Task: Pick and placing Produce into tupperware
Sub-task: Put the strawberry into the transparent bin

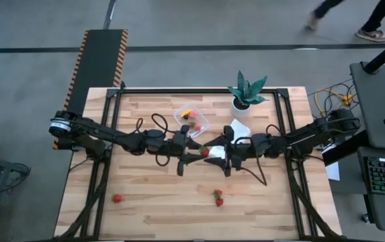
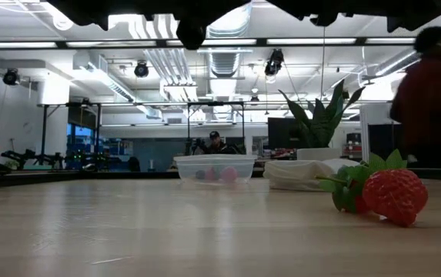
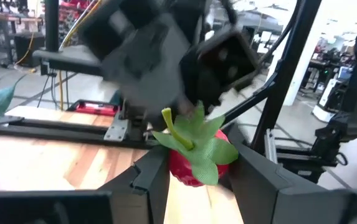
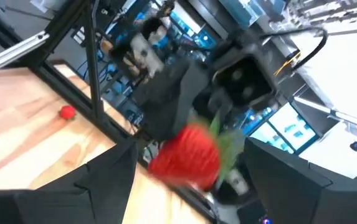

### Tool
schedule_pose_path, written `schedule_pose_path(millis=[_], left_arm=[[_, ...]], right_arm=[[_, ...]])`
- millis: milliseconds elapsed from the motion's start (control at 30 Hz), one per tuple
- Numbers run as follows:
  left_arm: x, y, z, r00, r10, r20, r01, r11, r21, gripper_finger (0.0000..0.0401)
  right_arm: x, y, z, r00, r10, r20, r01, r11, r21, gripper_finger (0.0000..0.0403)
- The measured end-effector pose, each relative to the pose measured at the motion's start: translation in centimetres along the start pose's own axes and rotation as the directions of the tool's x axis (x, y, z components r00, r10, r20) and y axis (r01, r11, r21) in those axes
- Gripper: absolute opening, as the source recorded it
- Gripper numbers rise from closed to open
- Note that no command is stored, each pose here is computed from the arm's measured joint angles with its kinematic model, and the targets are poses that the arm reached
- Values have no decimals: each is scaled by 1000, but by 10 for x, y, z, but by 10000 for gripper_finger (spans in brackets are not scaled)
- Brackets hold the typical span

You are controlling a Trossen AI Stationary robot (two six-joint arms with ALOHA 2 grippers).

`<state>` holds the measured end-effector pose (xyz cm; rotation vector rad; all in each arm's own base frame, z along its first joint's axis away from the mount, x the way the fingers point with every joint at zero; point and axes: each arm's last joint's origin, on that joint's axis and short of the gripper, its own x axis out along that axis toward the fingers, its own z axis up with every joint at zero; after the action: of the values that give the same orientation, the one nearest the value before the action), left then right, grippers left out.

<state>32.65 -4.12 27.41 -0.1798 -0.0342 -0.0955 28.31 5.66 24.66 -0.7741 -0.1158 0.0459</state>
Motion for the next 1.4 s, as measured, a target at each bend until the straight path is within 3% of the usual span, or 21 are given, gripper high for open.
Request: schedule_pose_path(millis=[267, 900, 1167, 1400], left_arm=[[0, 1, 1, 1000, 3, 5, -3, 1000, 2, 126], [0, 2, 1, 1000, 5, 5, -5, 1000, 2, 126], [0, 2, 1, 1000, 4, 5, -4, 1000, 3, 132], [0, 2, 1, 1000, -2, 5, 2, 1000, -4, 181]], right_arm=[[0, 0, 0, 1000, 4, -2, -4, 1000, -15, 280], [0, 1, 0, 1000, 5, -2, -5, 999, -38, 166], [0, 1, 0, 1000, 5, -3, -5, 999, -39, 166], [0, 1, 0, 1000, 3, -6, -3, 999, -45, 165]])
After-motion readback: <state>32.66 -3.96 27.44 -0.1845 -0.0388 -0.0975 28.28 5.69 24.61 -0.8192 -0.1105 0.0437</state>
